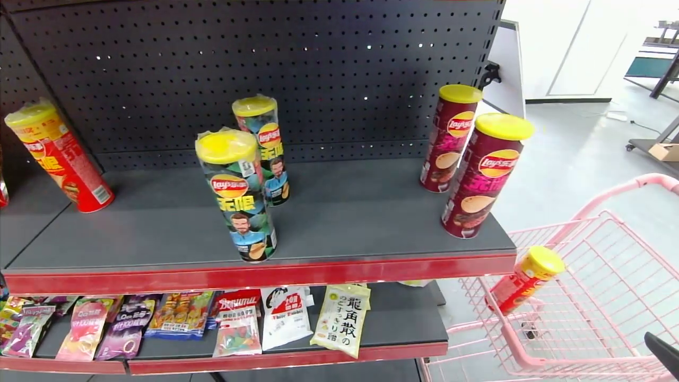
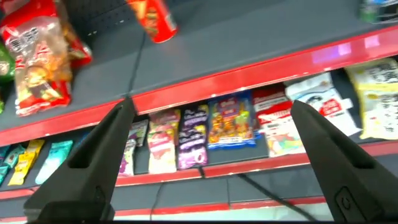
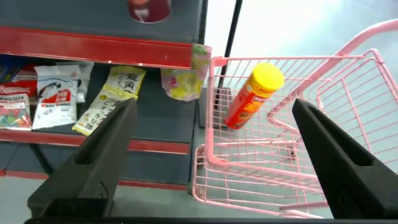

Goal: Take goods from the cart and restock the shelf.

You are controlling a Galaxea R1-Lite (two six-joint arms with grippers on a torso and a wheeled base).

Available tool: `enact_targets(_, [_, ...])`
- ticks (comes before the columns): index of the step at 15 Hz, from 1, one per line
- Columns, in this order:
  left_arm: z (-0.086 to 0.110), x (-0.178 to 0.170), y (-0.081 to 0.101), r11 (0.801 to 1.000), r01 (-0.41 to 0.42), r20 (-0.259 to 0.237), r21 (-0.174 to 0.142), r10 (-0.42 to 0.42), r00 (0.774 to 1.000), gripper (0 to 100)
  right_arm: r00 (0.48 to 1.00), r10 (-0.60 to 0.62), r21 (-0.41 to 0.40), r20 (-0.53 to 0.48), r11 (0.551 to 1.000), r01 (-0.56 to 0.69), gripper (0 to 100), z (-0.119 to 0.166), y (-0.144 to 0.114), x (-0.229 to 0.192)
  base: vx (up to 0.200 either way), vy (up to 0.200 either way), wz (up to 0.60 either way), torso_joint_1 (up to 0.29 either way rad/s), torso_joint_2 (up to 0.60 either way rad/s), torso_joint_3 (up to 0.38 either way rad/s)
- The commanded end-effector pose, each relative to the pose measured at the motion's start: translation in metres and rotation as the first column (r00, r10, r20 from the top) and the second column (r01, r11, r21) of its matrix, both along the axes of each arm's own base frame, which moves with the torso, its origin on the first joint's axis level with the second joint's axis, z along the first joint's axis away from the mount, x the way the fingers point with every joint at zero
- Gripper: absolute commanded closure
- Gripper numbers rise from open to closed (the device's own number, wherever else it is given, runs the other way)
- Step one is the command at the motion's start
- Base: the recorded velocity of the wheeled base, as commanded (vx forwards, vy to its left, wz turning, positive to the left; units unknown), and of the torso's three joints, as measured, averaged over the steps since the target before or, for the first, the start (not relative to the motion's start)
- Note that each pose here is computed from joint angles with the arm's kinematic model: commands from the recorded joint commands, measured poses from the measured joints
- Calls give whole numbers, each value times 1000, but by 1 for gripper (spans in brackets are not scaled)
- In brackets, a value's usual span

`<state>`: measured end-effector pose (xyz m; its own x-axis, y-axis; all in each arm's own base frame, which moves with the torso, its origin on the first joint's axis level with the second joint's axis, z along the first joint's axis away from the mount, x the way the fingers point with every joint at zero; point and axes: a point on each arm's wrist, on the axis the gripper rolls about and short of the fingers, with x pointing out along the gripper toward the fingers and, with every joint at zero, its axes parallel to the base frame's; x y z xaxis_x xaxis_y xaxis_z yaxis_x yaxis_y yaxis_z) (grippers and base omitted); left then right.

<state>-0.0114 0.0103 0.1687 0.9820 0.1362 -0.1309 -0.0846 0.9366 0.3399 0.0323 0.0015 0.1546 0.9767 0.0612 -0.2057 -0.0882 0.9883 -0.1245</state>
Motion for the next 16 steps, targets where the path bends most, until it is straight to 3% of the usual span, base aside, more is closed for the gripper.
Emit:
enact_targets(1, [0,1,0,1000,0,-6,4,0,1000,0,999,2,-23,-32,1000,-2,0,-1,0,5,0,0,0,0,0,0])
enact_targets(5, [-6,-7,1,1000,12,32,11,-13,999,0,999,9,-48,-38,999,-10,0,-2,0,6,0,0,0,0,0,0])
enact_targets(8, [-8,-14,2,996,88,76,-12,-87,993,0,999,5,-49,-51,999,-8,0,-1,0,9,0,0,0,0,0,0])
enact_targets(9, [-8,-15,1,992,122,80,-27,-120,990,0,999,5,-49,-52,999,-8,0,-1,0,9,0,0,0,0,0,0])
enact_targets(11, [-9,-14,-1,974,197,85,-114,-188,979,0,998,5,-49,-55,999,-8,0,-2,0,9,0,0,0,0,0,0])
enact_targets(12, [-9,-14,-1,969,202,86,-140,-191,978,0,998,5,-49,-57,999,-8,0,-3,0,9,0,0,0,0,0,0])
enact_targets(16, [-8,-12,-2,967,210,73,-145,-201,977,0,998,7,-48,-64,999,-10,0,-4,0,9,0,0,-600,-2,4,2])
